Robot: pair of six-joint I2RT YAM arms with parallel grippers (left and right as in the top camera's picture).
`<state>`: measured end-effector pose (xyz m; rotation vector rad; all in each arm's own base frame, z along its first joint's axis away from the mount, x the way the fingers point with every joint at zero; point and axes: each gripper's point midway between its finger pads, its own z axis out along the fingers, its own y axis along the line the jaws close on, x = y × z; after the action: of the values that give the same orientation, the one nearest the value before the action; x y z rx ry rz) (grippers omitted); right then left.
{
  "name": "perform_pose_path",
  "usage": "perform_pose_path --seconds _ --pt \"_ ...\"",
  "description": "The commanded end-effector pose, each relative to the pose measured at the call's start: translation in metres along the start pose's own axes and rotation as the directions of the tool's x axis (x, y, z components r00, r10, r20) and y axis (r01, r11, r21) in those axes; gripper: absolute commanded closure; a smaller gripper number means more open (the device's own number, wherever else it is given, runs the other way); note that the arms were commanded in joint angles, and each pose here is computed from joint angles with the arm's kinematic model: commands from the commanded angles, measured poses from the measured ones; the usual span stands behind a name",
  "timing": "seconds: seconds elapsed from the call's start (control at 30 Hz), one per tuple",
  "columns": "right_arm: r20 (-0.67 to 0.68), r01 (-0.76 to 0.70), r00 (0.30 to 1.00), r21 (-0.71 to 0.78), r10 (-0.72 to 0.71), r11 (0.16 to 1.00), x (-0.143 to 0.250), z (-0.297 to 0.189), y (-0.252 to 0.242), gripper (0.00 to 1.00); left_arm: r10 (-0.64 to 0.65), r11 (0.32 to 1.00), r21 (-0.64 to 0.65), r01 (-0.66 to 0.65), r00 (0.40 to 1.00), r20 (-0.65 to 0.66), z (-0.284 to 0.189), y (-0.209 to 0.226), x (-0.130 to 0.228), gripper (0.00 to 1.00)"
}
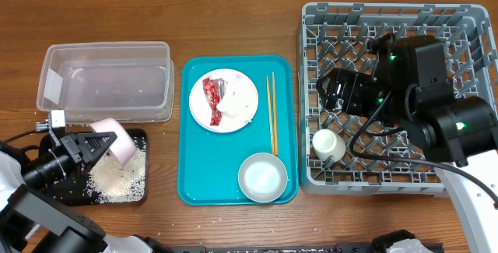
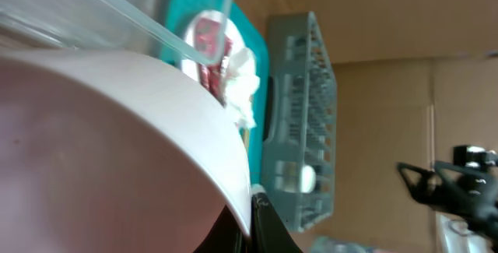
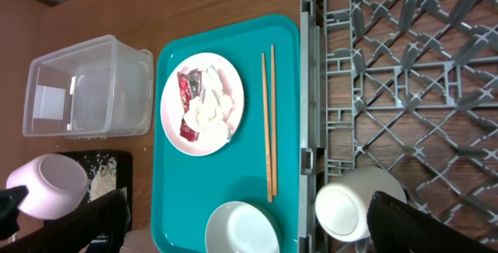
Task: Sort waste into correct bins and load items into the dishwasher
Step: 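Tip the rice from the pink bowl onto the black tray, then return the empty pink bowl to the teal tray with left gripper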
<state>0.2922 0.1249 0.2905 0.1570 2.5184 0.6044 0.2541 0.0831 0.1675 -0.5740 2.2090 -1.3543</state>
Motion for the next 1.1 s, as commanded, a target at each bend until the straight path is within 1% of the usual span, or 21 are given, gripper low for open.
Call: perform_pose_path --seconds 0.0,0.03,0.1,0.13,0.23,0.3,0.33,0.37,0.43,0.53,0.6,0.63,0.73,0.77,0.8,0.9,0.93,1.0,1.03,1.07 --pt "0.018 0.001 1.0 -0.013 -0.001 1.0 -0.005 -0.005 0.004 0.0 0.022 0.997 0.075 -0.022 1.0 0.003 0.004 -0.021 0.005 0.96" --pt "0.018 0.001 1.0 -0.013 -0.001 1.0 -0.005 -0.005 0.004 0.0 0.02 0.997 0.08 -0.02 1.0 -0.011 0.007 -0.023 0.007 0.96" --pt "0.021 0.002 1.0 -0.015 -0.002 1.0 -0.005 -0.005 0.004 0.0 0.063 0.995 0.085 -0.059 0.997 -0.049 0.011 -0.029 0.015 0.94" --pt "0.023 0.003 1.0 -0.016 -0.002 1.0 -0.006 -0.006 0.004 0.0 0.14 0.986 0.109 -0.13 0.986 -0.095 0.018 -0.043 0.027 0.93" --pt "0.022 0.002 1.0 -0.015 -0.002 1.0 -0.006 -0.006 0.004 0.0 0.237 0.968 0.124 -0.217 0.954 -0.183 0.038 -0.068 0.046 0.96" --pt "0.022 0.002 1.0 -0.015 -0.002 1.0 -0.006 -0.006 0.004 0.0 0.235 0.972 0.088 -0.22 0.942 -0.24 0.05 -0.073 0.054 0.96" --pt "0.022 0.002 1.0 -0.015 -0.002 1.0 -0.006 -0.006 0.004 0.0 0.21 0.977 0.032 -0.21 0.936 -0.281 0.058 -0.072 0.059 0.96" --pt "0.022 0.002 1.0 -0.015 -0.002 1.0 -0.006 -0.006 0.004 0.0 0.154 0.979 -0.077 -0.188 0.933 -0.326 0.066 -0.065 0.064 0.96" --pt "0.023 0.003 1.0 -0.016 -0.002 1.0 -0.006 -0.006 0.004 0.0 0.049 0.947 -0.281 -0.153 0.937 -0.346 0.077 -0.053 0.068 0.96" --pt "0.022 0.003 1.0 -0.015 -0.002 1.0 -0.006 -0.006 0.004 0.0 0.06 0.889 -0.399 -0.225 0.92 -0.386 0.105 -0.064 0.089 0.96" --pt "0.022 0.003 1.0 -0.015 -0.002 1.0 -0.006 -0.005 0.004 0.0 0.042 0.817 -0.516 -0.257 0.919 -0.392 0.118 -0.059 0.101 0.96" --pt "0.022 0.003 1.0 -0.015 -0.002 1.0 -0.006 -0.005 0.004 0.0 0.05 0.767 -0.574 -0.289 0.917 -0.395 0.123 -0.055 0.107 0.96" --pt "0.022 0.003 1.0 -0.015 -0.002 1.0 -0.006 -0.005 0.004 0.0 0.083 0.578 -0.74 -0.344 0.927 -0.366 0.134 -0.039 0.118 0.95" --pt "0.022 0.003 1.0 -0.015 -0.002 1.0 -0.006 -0.005 0.004 0.0 0.107 0.519 -0.767 -0.377 0.919 -0.379 0.139 -0.035 0.126 0.95" --pt "0.022 0.003 1.0 -0.015 -0.002 1.0 -0.006 -0.006 0.004 0.0 0.133 0.438 -0.803 -0.404 0.913 -0.386 0.145 -0.029 0.134 0.95" --pt "0.02 0.002 1.0 -0.014 -0.002 1.0 -0.005 -0.005 0.004 0.0 0.132 0.333 -0.837 -0.435 0.9 -0.415 0.157 -0.013 0.156 0.94" --pt "0.017 0.001 1.0 -0.013 -0.001 1.0 -0.004 -0.005 0.004 0.0 0.115 0.31 -0.841 -0.445 0.895 -0.431 0.162 -0.008 0.166 0.91" --pt "0.012 0.0 1.0 -0.01 0.0 1.0 -0.003 -0.005 0.003 0.0 0.101 0.289 -0.84 -0.459 0.887 -0.45 0.171 0.0 0.174 0.81" --pt "0.01 0.004 1.0 -0.009 -0.004 1.0 -0.003 -0.005 0.003 0.0 0.097 0.284 -0.84 -0.463 0.885 -0.455 0.173 0.002 0.175 0.78" --pt "0.01 0.007 1.0 -0.008 -0.007 1.0 -0.003 -0.005 0.003 0.0 0.094 0.292 -0.84 -0.457 0.888 -0.451 0.175 0.001 0.174 0.7"
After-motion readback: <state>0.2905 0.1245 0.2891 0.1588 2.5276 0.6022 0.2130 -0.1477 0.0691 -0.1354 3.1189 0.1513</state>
